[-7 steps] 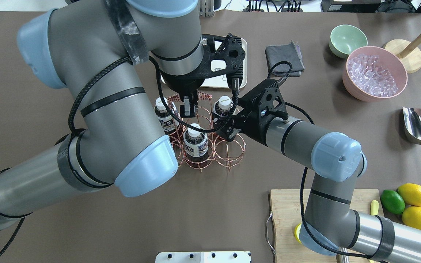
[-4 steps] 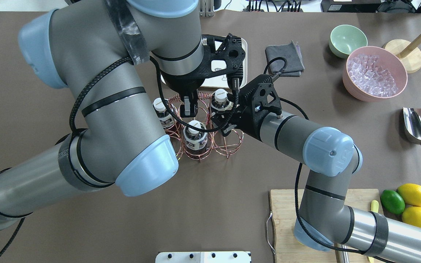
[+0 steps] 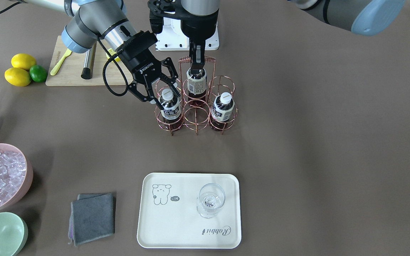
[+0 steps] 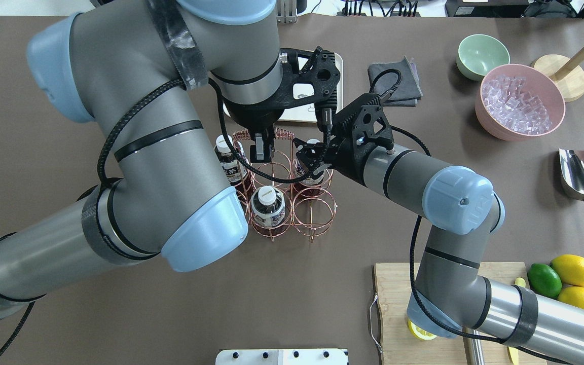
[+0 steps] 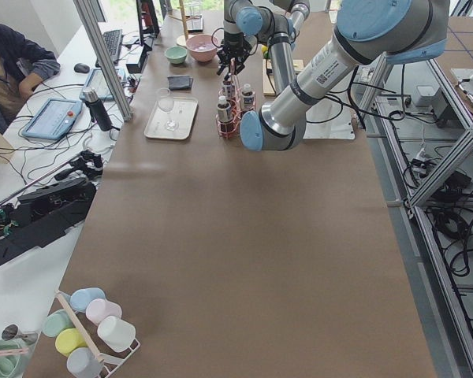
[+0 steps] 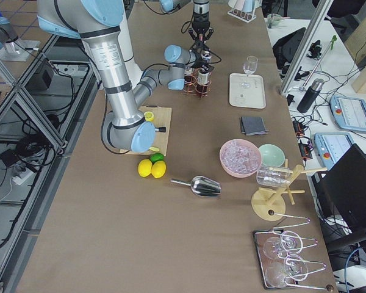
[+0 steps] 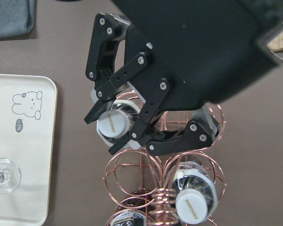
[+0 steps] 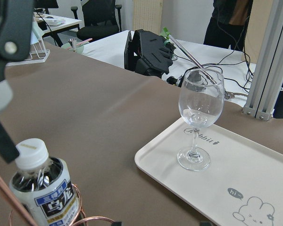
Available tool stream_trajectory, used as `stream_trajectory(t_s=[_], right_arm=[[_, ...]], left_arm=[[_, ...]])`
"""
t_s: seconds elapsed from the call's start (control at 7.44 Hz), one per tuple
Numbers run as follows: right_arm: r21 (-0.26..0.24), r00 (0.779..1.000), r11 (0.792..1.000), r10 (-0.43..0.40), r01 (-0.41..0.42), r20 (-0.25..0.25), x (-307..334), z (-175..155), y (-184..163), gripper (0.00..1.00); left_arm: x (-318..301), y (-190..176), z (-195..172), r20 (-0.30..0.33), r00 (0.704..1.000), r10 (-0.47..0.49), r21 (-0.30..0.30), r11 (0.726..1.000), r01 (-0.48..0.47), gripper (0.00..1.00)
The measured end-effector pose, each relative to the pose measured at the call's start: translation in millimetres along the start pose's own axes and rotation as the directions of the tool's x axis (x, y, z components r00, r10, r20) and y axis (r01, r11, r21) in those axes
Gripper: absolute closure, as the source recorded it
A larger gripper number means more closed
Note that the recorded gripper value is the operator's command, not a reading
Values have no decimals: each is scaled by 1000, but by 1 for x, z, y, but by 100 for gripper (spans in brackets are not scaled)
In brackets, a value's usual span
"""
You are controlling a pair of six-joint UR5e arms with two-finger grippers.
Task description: Take tea from basket to plate
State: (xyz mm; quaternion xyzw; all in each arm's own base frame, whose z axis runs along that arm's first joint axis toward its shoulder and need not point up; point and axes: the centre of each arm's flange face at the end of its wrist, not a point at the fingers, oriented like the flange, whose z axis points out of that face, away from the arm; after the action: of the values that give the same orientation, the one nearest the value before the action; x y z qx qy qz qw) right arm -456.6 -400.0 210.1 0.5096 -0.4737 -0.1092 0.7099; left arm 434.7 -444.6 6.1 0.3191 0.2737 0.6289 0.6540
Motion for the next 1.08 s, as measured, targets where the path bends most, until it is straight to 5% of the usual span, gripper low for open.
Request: stream_trajectory(t_s=[0.54, 0.94, 1.08], right_arm=[[-1, 1000, 1000, 9, -9, -2, 3, -1, 2, 30], [-10, 1000, 1000, 9, -9, -4, 4, -2, 8, 100], [-10, 1000, 1000, 7, -7, -5, 4, -2, 8, 100]], left_arm=[[-3, 1, -1, 31, 1000, 1, -12, 1000, -1, 100], [-3, 1, -1, 32, 999, 1, -13, 1000, -1, 100], [-3, 1, -1, 32, 999, 1, -13, 1000, -1, 100]])
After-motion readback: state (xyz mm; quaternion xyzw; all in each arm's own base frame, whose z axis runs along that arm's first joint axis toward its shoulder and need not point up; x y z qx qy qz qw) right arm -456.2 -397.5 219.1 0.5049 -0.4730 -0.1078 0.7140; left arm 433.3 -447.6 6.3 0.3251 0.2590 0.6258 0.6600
